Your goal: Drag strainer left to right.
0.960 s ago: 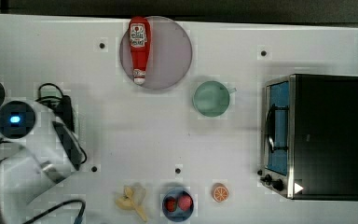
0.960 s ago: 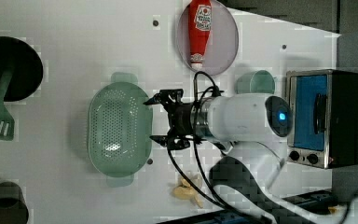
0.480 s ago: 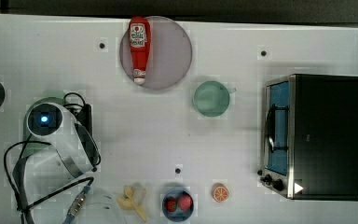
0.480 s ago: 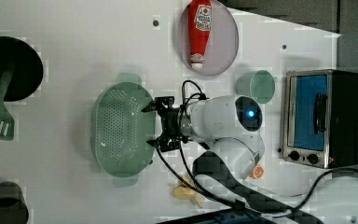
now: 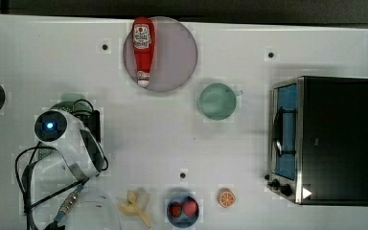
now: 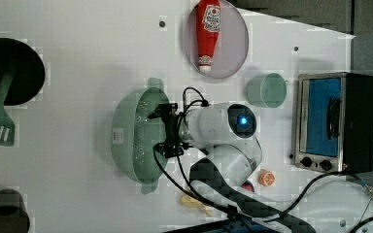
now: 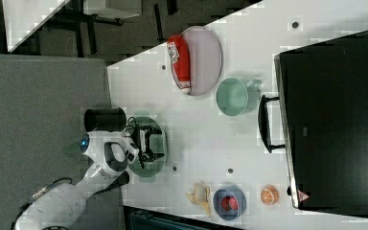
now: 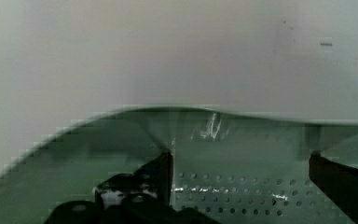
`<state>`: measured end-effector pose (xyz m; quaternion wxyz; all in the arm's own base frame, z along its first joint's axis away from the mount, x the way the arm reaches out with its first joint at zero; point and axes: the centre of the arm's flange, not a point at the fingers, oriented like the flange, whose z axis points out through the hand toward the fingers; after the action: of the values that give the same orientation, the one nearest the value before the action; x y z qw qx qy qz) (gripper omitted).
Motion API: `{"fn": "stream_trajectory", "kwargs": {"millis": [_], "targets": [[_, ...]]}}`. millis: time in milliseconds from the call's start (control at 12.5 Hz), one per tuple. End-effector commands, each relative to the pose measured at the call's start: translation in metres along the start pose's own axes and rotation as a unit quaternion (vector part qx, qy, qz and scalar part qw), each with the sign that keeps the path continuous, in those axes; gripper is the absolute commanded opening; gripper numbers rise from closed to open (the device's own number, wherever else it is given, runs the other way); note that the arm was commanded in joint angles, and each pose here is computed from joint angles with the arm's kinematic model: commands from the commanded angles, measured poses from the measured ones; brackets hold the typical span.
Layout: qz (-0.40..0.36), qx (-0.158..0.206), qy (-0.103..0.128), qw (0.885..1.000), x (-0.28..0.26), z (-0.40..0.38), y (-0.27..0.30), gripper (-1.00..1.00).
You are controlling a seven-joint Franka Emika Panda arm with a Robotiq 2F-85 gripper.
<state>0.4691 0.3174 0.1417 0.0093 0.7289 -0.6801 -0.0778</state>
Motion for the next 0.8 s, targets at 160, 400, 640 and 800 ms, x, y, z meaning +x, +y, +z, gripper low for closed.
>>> {"fn": "stream_trajectory", "kwargs": {"millis": [160, 400, 640, 800], "targets": [[0.028, 0.021, 0.011, 0.999, 0.005, -0.008, -0.006, 1.0], [0.05, 0.024, 0.017, 0.998, 0.032, -0.014, -0.017, 1.0], [0.06, 0.022, 0.023, 0.998, 0.064, -0.024, -0.019, 1.0], [0.052, 0.021, 0.025, 0.998, 0.087, -0.031, -0.02, 1.0]]}}
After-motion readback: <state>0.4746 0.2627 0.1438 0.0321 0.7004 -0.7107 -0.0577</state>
